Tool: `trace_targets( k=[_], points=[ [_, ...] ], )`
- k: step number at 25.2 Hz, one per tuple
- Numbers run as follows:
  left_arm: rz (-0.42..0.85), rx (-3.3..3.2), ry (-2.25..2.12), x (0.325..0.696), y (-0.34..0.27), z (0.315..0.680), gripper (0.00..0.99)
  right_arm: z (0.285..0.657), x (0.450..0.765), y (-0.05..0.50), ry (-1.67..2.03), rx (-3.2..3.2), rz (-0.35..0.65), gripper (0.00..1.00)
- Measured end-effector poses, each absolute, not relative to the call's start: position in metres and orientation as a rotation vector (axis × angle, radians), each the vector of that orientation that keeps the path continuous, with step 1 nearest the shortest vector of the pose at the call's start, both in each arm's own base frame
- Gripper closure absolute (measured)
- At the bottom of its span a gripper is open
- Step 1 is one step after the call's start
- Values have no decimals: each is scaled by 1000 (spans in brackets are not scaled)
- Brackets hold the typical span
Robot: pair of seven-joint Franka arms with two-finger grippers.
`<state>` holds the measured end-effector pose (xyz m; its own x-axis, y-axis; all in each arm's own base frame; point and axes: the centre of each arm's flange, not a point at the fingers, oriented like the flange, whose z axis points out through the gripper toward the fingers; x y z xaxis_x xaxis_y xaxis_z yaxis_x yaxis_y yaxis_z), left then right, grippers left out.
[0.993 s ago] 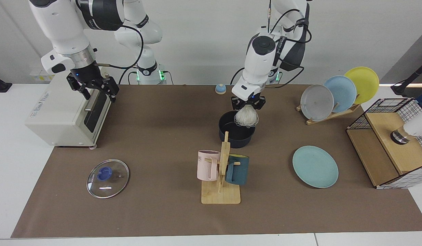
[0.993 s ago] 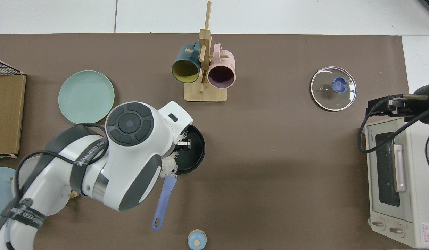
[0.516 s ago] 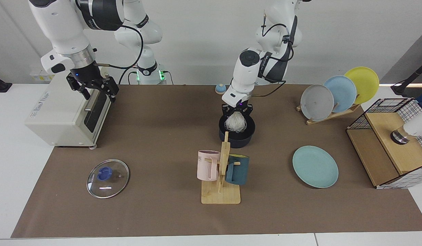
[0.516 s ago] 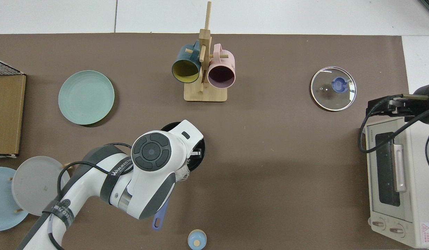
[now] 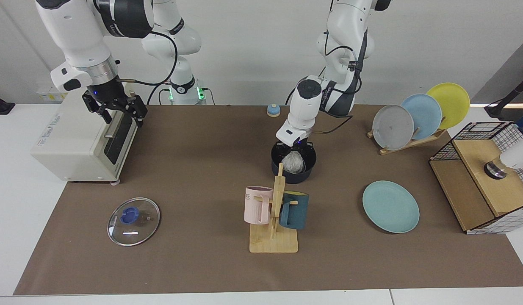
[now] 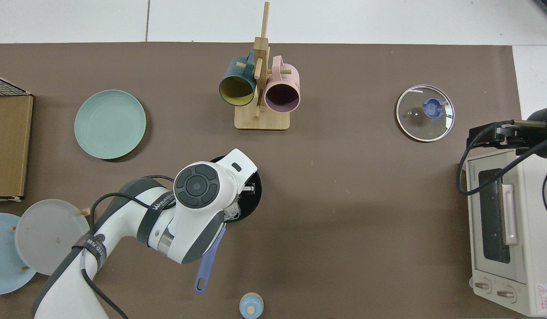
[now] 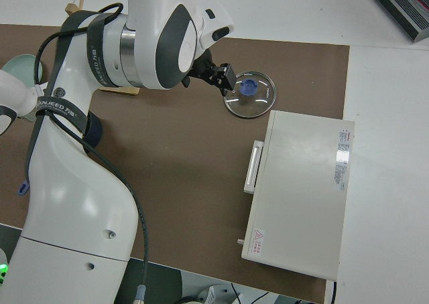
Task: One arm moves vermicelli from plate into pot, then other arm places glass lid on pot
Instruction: 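Withdraw the left gripper while the right gripper reaches the glass lid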
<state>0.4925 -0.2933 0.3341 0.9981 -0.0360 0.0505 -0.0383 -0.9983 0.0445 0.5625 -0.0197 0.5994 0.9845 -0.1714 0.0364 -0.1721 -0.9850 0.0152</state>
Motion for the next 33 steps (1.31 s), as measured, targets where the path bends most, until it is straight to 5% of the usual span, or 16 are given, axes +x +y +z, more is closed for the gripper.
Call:
trace_targets(
  k=[3, 5, 13, 20, 33],
  points=[
    [82, 3098, -40, 498, -286, 334, 626, 599, 562, -20, -271, 3110, 55, 0],
    [94, 3095, -29, 502, -283, 338, 537, 600, 562, -22, -273, 3109, 55, 0],
    [119, 3123, -25, 539, -245, 408, 4, 603, 579, -16, -258, 3101, 82, 4],
    [110, 3163, -94, 565, -176, 485, 0, 577, 630, -16, -201, 3082, 86, 4],
    [87, 3191, -68, 583, -55, 576, 0, 462, 712, -48, -111, 3049, 157, 4]
  ],
)
